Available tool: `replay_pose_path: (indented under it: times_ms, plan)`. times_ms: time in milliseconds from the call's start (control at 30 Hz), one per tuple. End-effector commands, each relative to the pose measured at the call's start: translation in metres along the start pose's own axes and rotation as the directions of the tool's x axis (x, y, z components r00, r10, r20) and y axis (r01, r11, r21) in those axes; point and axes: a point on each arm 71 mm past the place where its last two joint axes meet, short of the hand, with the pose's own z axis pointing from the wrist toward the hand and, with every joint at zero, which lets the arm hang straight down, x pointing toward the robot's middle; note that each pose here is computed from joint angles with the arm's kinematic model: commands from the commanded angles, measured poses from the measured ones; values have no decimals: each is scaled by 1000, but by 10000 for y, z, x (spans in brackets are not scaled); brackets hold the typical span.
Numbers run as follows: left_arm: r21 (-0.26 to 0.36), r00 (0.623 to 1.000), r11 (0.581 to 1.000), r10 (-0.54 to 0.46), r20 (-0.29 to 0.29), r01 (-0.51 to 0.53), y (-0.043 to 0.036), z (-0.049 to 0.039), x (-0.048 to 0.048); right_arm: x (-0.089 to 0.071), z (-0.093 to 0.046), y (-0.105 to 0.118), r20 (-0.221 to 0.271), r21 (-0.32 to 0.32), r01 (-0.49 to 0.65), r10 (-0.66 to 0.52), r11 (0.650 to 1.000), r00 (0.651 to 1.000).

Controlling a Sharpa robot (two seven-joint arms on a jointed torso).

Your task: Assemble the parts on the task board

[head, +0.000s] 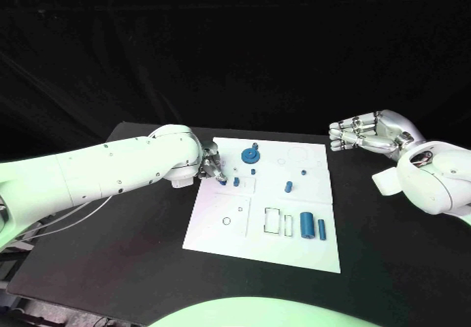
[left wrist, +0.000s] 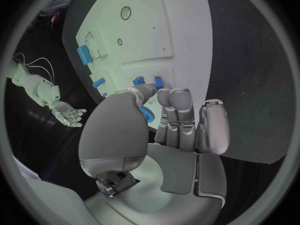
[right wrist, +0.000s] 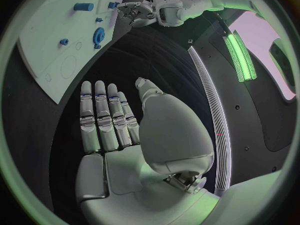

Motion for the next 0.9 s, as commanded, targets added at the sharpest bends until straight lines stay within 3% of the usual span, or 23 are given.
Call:
replay_pose_path:
  times_ms: [33, 900]
  plan:
    - [-5, 1000, 1000, 12, -29, -12, 1, 1, 39, 17, 0, 9, -17, -11, -2, 2, 1000, 1000]
    - [-8, 999, 1000, 9, -46, -10, -56, 59, 47, 11, -9, 8, -18, -11, -2, 2, 1000, 1000]
